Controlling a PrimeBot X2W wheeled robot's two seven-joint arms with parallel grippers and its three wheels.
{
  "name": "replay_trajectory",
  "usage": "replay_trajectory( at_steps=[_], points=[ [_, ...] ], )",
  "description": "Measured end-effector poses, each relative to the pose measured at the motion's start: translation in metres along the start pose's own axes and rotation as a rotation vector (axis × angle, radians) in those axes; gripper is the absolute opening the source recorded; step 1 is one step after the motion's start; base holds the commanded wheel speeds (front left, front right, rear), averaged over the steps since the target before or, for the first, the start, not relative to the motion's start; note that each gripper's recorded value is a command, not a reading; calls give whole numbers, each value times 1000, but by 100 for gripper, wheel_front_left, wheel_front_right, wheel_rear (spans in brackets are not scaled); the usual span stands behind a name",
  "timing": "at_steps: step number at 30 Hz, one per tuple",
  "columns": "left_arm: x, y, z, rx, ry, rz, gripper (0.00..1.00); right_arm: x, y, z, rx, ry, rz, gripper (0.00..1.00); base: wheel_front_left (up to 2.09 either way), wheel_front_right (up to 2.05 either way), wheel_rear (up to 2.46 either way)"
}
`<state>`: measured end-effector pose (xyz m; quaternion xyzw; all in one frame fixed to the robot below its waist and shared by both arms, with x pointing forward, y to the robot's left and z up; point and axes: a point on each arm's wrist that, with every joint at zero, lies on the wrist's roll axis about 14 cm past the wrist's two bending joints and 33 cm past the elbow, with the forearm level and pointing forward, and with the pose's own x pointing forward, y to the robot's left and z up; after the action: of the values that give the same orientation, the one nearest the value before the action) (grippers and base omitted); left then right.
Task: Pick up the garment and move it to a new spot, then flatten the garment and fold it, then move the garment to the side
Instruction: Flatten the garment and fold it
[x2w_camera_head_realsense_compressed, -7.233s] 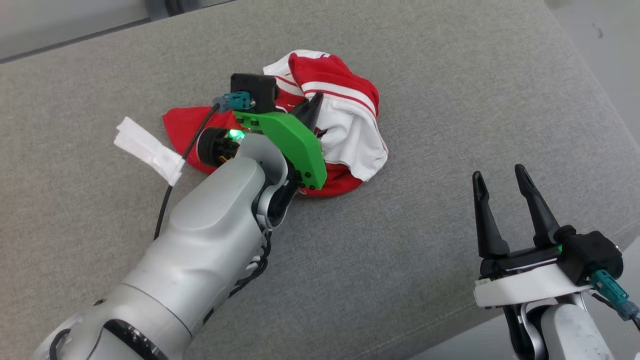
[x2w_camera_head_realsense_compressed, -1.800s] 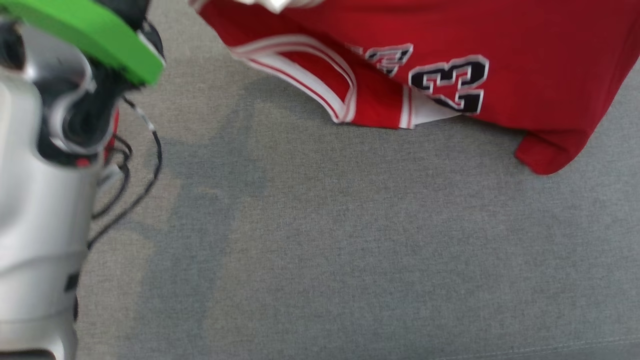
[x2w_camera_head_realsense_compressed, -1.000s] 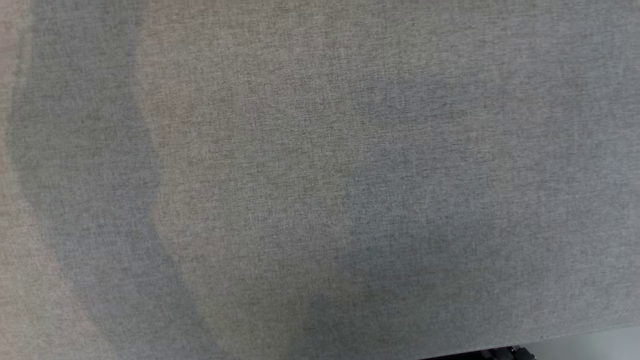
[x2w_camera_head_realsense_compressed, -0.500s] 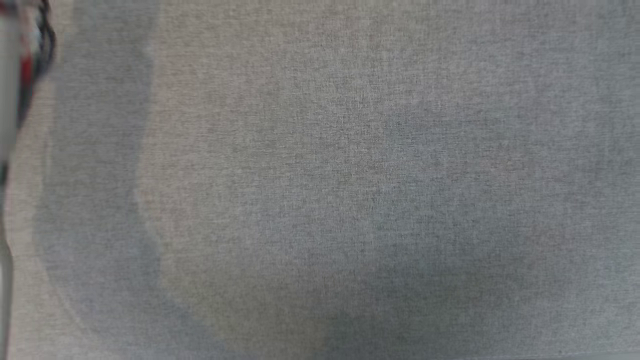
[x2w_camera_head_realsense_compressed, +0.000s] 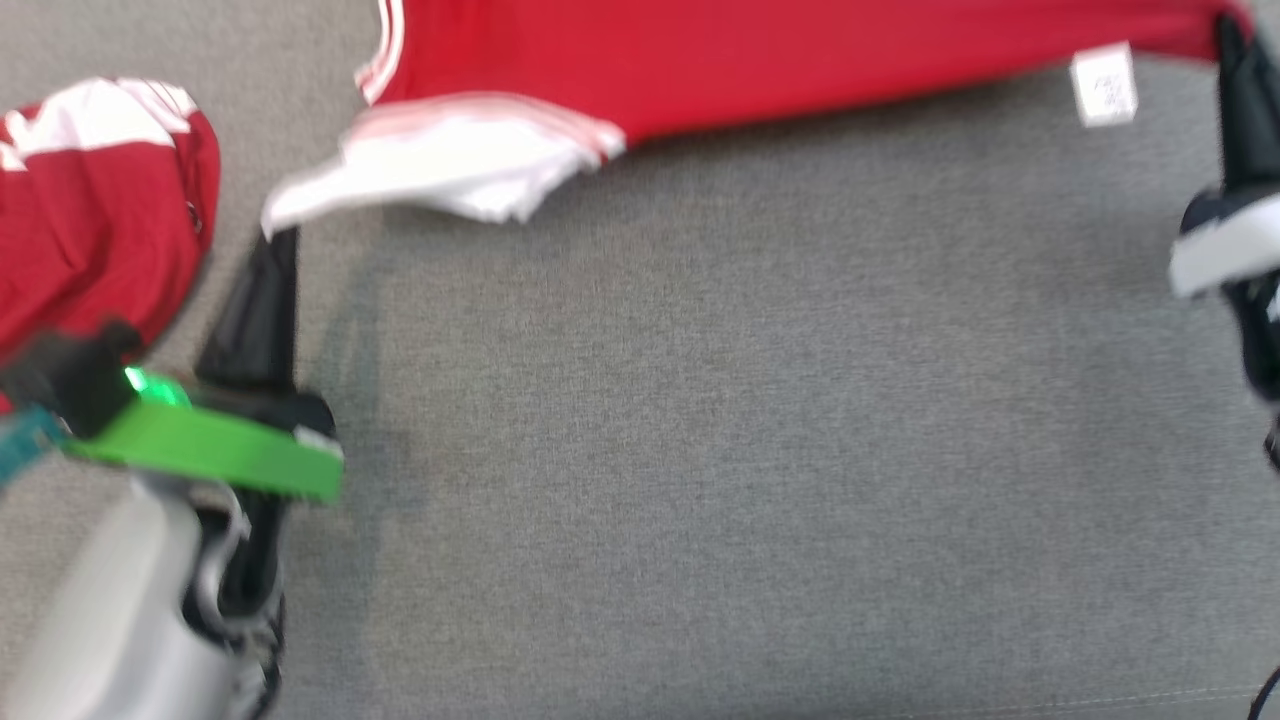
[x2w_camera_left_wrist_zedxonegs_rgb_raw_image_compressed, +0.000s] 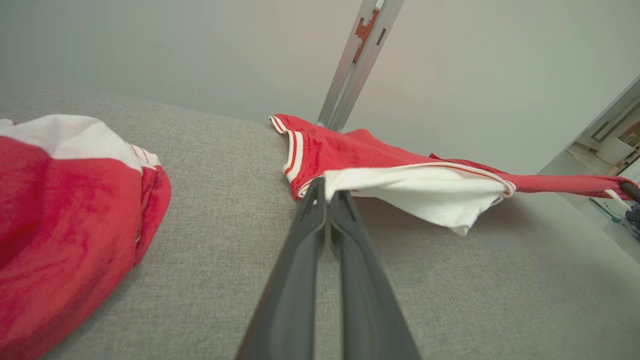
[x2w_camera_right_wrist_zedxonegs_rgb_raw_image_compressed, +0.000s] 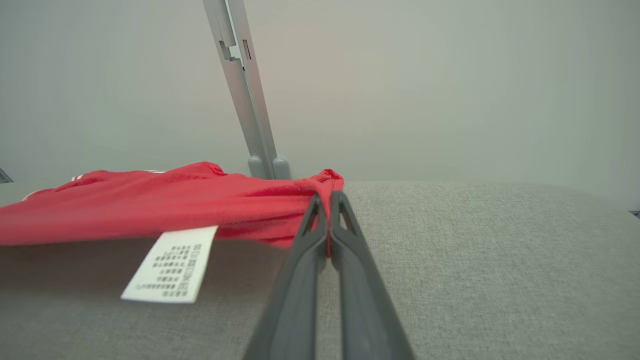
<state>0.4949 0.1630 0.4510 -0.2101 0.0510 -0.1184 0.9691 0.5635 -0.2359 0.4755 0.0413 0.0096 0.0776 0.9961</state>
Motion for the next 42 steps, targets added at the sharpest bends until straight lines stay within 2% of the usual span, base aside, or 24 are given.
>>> replay_trajectory(
  at_steps=[4,13,22,31,42],
  points=[
    [-42,-7,-24,-73,64,49,0,-36,-2,1,-1,18,-28,0,0,0,0],
    [-98,-20,-41,-134,91,108,0,-110,-9,2,-31,34,-86,0,0,0,0],
    [-133,-19,-61,-149,139,156,0,-150,-6,-26,-10,103,-115,0,0,0,0],
    [-109,-22,-60,-127,162,150,0,-145,-5,-48,18,159,-125,0,0,0,0],
    [-34,-23,-28,-49,99,75,0,-94,-10,-52,17,150,-112,0,0,0,0]
  ],
)
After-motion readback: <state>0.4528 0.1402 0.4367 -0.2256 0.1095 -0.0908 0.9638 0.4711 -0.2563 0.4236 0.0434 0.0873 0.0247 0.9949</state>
